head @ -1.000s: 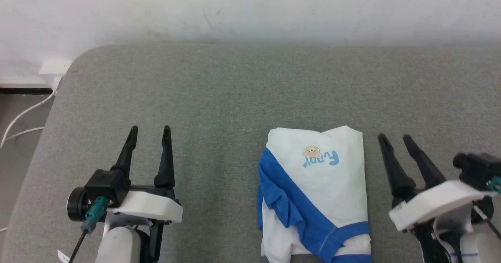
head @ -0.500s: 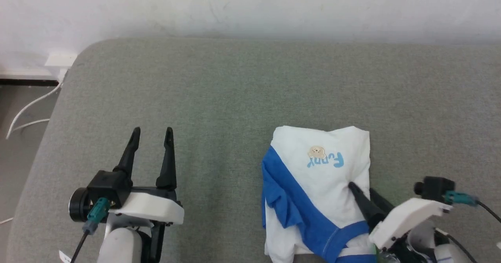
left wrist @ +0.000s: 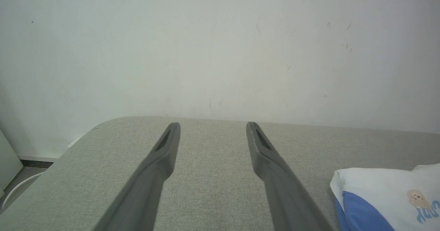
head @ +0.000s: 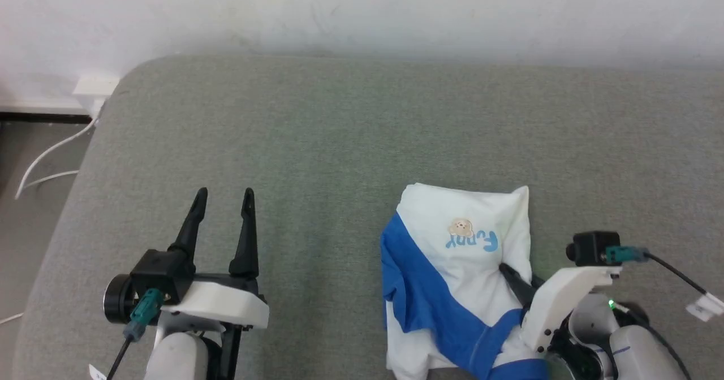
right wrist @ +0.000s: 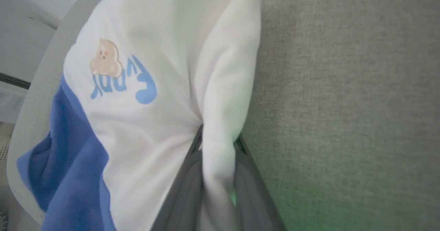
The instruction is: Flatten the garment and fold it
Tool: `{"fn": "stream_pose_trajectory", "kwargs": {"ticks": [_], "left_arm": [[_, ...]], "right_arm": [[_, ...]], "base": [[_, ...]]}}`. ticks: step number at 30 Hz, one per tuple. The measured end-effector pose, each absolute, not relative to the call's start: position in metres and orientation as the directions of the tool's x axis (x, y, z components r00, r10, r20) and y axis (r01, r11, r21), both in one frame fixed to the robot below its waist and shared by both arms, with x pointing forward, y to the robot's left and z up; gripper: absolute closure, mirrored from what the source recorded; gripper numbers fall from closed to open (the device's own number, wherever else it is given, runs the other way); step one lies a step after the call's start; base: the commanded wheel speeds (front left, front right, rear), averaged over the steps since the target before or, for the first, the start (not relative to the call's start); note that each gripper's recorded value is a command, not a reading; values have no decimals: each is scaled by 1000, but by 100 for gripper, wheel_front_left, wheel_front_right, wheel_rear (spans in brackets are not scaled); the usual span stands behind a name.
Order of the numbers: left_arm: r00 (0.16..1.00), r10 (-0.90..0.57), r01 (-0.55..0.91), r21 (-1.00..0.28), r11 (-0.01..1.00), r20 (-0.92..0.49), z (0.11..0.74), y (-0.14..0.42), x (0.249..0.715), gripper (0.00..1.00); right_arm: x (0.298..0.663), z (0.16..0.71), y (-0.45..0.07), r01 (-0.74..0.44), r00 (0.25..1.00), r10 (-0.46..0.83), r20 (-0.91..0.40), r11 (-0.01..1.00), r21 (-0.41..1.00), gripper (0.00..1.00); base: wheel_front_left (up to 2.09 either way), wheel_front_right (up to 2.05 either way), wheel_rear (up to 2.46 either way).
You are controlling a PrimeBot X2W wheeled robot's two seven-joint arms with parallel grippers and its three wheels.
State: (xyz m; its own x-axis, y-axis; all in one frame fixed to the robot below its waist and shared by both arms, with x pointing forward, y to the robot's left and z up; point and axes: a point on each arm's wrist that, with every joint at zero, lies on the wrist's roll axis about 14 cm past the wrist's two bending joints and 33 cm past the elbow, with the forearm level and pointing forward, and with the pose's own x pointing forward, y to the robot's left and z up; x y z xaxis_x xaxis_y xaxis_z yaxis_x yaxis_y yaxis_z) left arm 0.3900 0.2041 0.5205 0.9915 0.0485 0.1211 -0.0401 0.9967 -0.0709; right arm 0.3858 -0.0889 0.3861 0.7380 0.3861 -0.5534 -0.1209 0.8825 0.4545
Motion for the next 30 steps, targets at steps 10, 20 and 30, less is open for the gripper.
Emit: {"fn": "stream_pose_trajectory", "kwargs": {"ticks": [10, 20, 30], "left_arm": [[986, -73, 84, -69, 994, 150, 526, 163, 413, 0], [932, -291, 311, -68, 948, 217, 539, 83, 461, 0], [887, -426, 439, -40, 898, 176, 499, 38, 507, 0]], "right_arm": [[411, 437, -140, -251, 794, 217, -568, 968, 19, 100], [428, 460, -267, -100, 830, -68, -553, 958, -267, 100], [434, 454, -375, 56, 779, -319, -540, 893, -446, 100]], "base": [[0, 0, 0], [0, 0, 0], [0, 0, 0]]}}
